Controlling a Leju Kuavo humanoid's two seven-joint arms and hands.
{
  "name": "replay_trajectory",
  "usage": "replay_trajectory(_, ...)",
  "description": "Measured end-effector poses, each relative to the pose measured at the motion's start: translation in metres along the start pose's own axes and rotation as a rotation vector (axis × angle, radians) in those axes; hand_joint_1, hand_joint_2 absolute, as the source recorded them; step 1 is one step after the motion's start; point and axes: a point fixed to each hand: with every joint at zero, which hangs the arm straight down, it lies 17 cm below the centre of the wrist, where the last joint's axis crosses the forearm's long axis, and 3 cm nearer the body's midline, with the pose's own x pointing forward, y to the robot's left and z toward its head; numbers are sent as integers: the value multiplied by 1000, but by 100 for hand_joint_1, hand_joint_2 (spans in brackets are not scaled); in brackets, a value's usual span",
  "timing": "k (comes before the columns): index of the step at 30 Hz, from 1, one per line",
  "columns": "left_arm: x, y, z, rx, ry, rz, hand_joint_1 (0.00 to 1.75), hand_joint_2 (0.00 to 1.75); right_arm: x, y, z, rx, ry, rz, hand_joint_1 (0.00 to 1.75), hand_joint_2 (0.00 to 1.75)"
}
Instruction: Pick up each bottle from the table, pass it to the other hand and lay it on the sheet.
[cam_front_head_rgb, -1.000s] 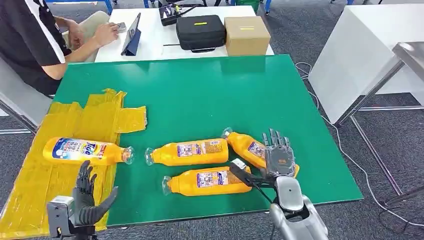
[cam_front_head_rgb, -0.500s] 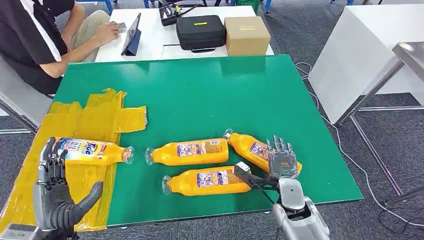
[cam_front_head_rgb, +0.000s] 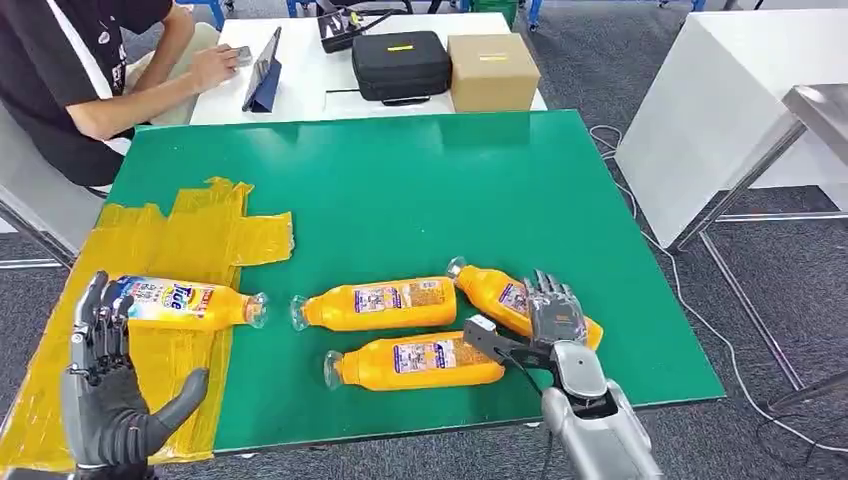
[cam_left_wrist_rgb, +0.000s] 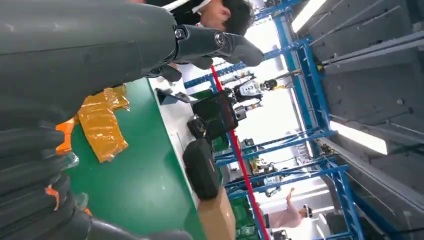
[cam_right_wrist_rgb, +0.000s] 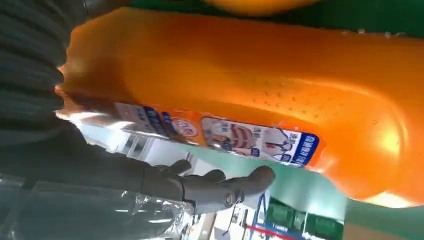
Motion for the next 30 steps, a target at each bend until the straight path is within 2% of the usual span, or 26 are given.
replay_trajectory(6,0,-2,-4,-3,-2,2,0,175,-14,6,-22,44,44,-35,0,175)
replay_trajectory(15,-4,-5,-3,-18,8,7,0,175,-31,19,-32,98,99,-90,3,175)
replay_trajectory(17,-5,-5,-2,-19,11,8,0,175,-33,22,-34,111,109,-97,84,175)
replay_trajectory(18,-6,-6,-2,-20,13,9,0,175,-34,24,-34,118,113,-99,138,175)
replay_trajectory(19,-7,-6,-3,-20,14,9,0,175,-35,26,-35,128,117,-103,148,175)
replay_trajectory(20,-7,-6,-3,-20,13,9,0,175,-36,30,-35,142,121,-104,147,175)
replay_trajectory(22,-8,-6,-4,-19,14,9,0,175,-36,33,-36,158,122,-102,171,175)
replay_trajectory(30,-7,-3,-12,-8,2,19,0,175,-36,30,-49,199,124,-102,169,175)
